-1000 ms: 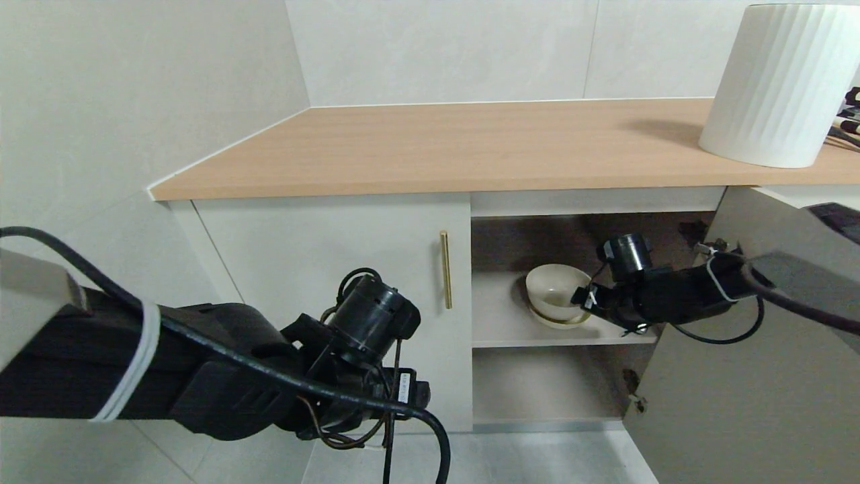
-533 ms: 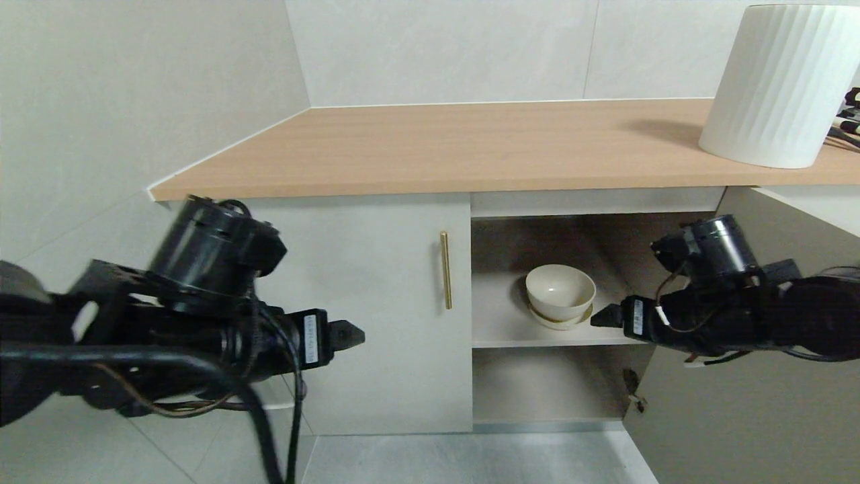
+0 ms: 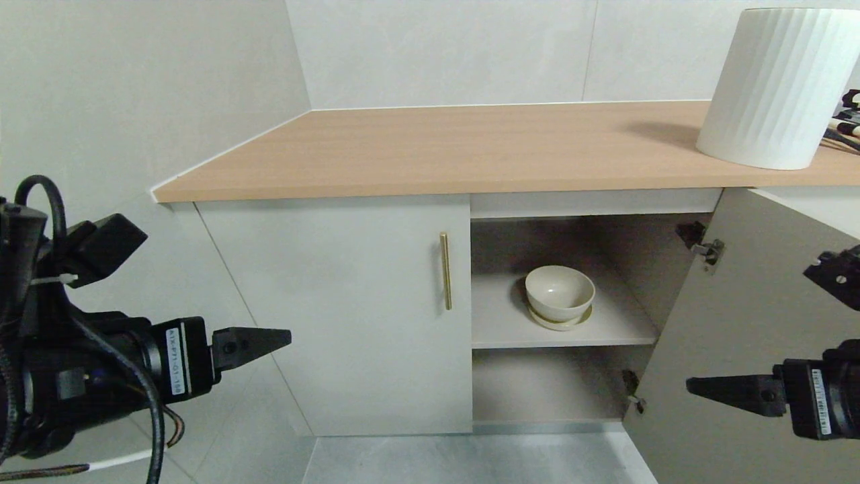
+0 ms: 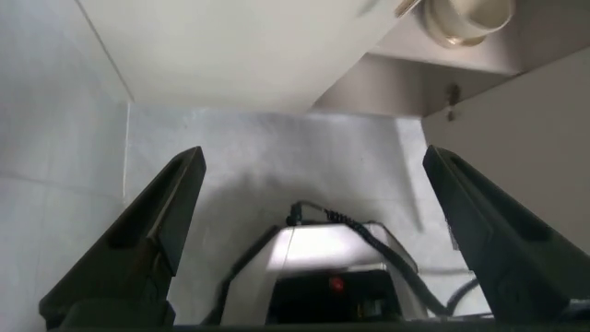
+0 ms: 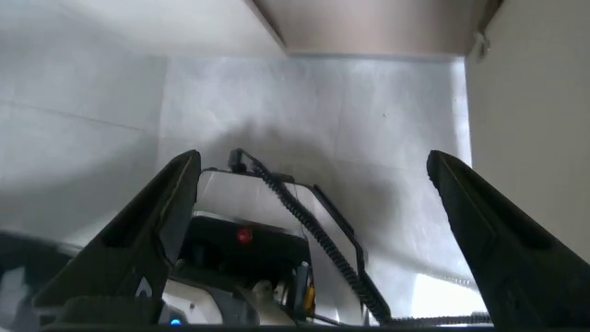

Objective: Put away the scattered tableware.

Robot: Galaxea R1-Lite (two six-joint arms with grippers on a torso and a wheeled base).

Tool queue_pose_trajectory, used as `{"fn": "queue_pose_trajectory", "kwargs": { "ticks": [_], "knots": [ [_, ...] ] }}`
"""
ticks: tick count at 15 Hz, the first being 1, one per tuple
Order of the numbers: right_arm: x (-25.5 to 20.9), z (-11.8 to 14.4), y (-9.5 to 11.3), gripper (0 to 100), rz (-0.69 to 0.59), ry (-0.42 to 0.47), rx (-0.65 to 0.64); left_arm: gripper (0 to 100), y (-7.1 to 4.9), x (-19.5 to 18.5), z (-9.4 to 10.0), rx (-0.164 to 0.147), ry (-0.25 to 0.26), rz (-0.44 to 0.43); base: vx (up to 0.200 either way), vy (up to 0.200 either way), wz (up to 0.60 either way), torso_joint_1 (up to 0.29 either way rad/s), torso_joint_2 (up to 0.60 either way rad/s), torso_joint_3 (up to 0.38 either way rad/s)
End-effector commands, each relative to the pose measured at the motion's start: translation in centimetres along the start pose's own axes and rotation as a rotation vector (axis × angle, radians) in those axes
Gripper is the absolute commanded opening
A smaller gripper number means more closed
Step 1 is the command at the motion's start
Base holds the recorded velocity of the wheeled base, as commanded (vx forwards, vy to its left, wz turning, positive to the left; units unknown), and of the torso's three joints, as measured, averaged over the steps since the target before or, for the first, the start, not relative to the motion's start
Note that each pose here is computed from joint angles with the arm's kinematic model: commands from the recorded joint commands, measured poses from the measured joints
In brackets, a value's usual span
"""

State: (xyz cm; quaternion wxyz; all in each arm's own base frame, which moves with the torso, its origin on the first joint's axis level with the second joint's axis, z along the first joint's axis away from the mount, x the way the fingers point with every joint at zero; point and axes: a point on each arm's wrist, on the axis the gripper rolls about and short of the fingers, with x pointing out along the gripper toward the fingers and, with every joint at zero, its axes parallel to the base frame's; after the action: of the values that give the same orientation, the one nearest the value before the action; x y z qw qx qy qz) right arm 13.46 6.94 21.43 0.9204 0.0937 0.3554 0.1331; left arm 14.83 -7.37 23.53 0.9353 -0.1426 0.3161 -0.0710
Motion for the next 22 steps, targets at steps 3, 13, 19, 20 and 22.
{"fn": "queue_pose_trajectory", "kwargs": {
  "ticks": [3, 13, 19, 20, 22],
  "knots": [
    [-1.0, -0.4, 0.0, 100, 0.015, -0.029, -0.007, 100, 0.2, 0.1, -0.3, 0.016, 0.002, 0.003, 0.0, 0.0, 0.0, 0.0, 0.0, 0.0],
    [-0.7, -1.0, -0.3, 100, -0.001, -0.004, -0.038, 100, 0.2, 1.1, -0.6, 0.02, 0.039, 0.023, -0.18, 0.0, 0.0, 0.003, 0.0, 0.004],
    [-0.6, -1.3, -0.4, 100, -0.009, 0.021, -0.052, 100, 0.2, 1.3, -0.8, 0.025, 0.049, 0.027, -0.2, 0.0, 0.0, 0.003, 0.0, 0.006],
    [-0.7, -1.3, -0.4, 100, -0.01, 0.022, -0.062, 100, 0.2, 1.3, -0.8, 0.026, 0.05, 0.028, 0.0, 0.0, 0.0, 0.0, 0.0, 0.0],
    [-0.7, -1.3, -0.4, 100, -0.009, 0.021, -0.065, 100, 0.2, 1.3, -0.8, 0.028, 0.049, 0.027, 0.0, 0.0, 0.0, 0.0, 0.0, 0.0]
  ]
}}
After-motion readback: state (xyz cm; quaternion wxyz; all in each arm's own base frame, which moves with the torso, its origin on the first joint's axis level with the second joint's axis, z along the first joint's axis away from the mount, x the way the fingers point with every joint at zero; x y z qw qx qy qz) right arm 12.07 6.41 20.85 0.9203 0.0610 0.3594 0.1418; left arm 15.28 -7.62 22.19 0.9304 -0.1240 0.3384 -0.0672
